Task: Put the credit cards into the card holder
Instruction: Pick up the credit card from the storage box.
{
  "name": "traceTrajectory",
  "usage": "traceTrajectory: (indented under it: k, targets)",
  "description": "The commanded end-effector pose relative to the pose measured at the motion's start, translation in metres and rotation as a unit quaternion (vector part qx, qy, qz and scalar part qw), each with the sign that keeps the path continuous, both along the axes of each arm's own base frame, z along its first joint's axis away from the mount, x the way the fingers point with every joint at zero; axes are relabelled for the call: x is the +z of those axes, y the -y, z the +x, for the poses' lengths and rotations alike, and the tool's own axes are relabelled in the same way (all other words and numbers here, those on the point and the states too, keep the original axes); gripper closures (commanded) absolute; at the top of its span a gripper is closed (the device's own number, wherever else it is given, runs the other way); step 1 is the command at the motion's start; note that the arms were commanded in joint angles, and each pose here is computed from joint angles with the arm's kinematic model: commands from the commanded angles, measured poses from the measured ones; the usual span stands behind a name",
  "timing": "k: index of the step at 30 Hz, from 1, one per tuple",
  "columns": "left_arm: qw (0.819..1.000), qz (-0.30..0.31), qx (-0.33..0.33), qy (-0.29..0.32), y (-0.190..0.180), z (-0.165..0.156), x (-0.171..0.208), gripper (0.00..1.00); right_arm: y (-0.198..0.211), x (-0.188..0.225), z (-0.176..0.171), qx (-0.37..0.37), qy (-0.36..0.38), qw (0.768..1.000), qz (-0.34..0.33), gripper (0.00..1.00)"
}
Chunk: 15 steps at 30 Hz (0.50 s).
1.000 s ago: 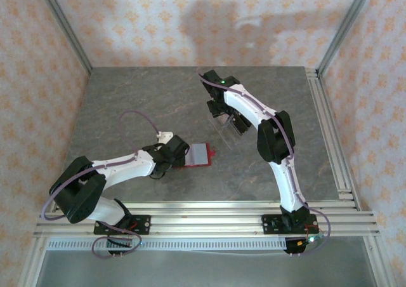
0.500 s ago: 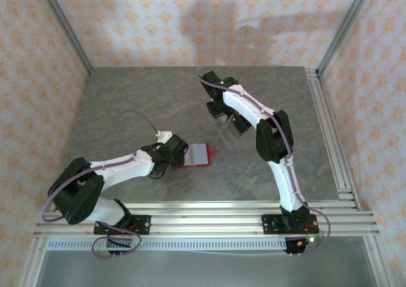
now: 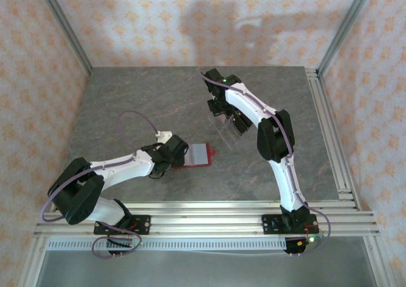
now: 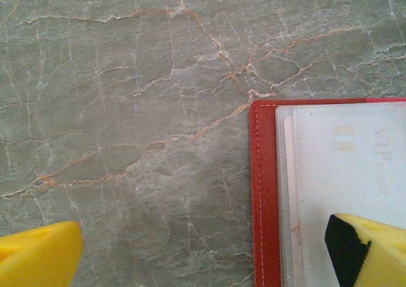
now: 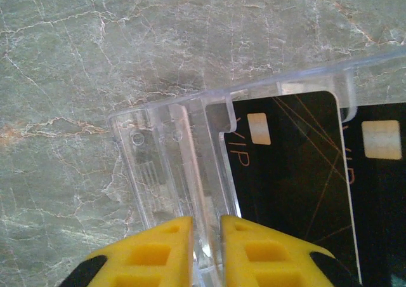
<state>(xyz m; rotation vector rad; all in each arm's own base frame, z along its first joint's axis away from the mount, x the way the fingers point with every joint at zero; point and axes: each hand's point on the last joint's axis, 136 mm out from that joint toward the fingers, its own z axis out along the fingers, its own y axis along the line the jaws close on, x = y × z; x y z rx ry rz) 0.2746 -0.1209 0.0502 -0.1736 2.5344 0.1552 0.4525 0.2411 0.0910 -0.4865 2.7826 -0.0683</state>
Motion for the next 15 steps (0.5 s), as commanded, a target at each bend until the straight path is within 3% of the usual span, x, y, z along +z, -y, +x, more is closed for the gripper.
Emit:
traceTrajectory:
  k: [1, 7, 15]
  targets:
    - [1.0, 0.018, 0.018, 0.007, -0.012, 0.0, 0.005, 0.0, 0.001, -0.003, 0.002, -0.004, -0.007, 1.0, 0.001, 0.85]
    - [1.0, 0.018, 0.016, 0.008, -0.01, 0.002, 0.008, 0.0, 0.0, 0.002, 0.002, 0.0, -0.014, 1.0, 0.013, 0.99]
    - [0.999, 0.025, 0.018, 0.009, -0.014, 0.008, 0.022, 0.0, -0.014, 0.051, 0.002, 0.013, 0.008, 0.998, 0.066, 1.0]
